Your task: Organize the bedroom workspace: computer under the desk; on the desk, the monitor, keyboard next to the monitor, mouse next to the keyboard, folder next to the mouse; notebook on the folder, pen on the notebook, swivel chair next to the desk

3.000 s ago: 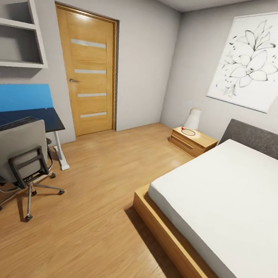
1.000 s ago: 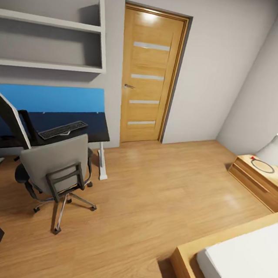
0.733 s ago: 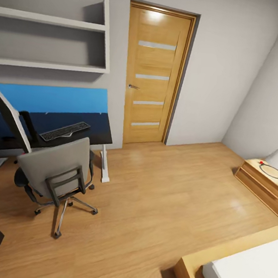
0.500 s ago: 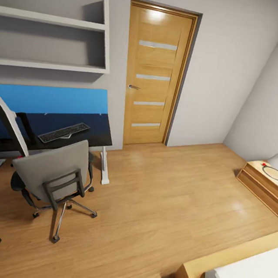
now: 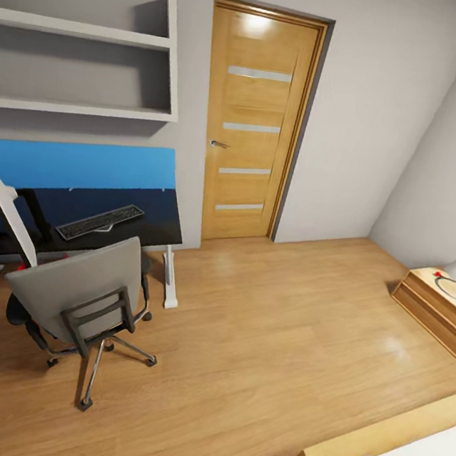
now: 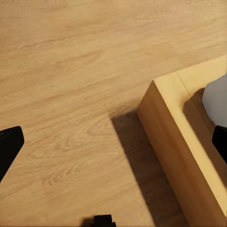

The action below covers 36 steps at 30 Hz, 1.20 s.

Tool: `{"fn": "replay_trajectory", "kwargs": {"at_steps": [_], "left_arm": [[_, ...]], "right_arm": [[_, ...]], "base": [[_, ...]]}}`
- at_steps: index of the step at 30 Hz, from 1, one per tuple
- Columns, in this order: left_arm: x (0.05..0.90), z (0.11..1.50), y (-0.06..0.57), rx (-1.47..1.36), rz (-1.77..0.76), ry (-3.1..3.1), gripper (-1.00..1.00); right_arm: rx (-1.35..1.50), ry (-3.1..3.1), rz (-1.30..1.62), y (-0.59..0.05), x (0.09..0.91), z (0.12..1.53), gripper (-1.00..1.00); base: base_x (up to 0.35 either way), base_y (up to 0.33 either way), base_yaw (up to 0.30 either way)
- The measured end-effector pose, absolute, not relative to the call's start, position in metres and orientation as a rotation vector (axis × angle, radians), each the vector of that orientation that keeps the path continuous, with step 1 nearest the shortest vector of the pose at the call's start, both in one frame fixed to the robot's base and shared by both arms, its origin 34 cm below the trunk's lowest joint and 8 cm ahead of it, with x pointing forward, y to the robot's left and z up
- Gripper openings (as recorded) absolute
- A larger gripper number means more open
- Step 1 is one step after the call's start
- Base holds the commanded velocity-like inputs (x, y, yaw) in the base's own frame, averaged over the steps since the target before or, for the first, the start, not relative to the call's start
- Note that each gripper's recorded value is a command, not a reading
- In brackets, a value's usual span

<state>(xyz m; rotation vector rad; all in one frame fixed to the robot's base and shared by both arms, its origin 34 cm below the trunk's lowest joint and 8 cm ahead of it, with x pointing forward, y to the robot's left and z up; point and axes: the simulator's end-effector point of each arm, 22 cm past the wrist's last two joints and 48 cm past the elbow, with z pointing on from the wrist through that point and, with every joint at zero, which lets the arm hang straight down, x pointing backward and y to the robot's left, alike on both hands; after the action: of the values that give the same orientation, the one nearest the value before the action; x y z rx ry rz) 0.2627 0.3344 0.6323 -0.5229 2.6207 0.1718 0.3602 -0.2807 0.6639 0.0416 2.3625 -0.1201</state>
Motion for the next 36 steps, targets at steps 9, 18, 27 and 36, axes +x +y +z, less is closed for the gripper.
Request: {"fn": "replay_trajectory", "kwargs": {"at_steps": [9,18,27,36], "left_arm": [[0.2628,0.6324,0.3344,-0.523,0.172,2.620,1.00],[0.2627,0.6324,0.3346,-0.523,0.172,2.620,1.00],[0.2626,0.6321,0.3326,-0.522,0.169,2.622,1.00],[0.2625,0.6321,0.3330,-0.521,0.169,2.622,1.00]], "right_arm": [[0.039,2.362,-0.119,-0.2805,0.3602,0.6640,1.00],[0.038,2.362,-0.118,-0.2799,0.3604,0.6640,1.00],[0.038,2.362,-0.118,-0.2796,0.3602,0.6640,1.00],[0.036,2.362,-0.116,-0.2789,0.3604,0.6640,1.00]], "base": [[0.143,0.000,0.000],[0.137,-0.003,0.000],[0.163,-0.110,0.000],[0.201,-0.198,0.000]]}}
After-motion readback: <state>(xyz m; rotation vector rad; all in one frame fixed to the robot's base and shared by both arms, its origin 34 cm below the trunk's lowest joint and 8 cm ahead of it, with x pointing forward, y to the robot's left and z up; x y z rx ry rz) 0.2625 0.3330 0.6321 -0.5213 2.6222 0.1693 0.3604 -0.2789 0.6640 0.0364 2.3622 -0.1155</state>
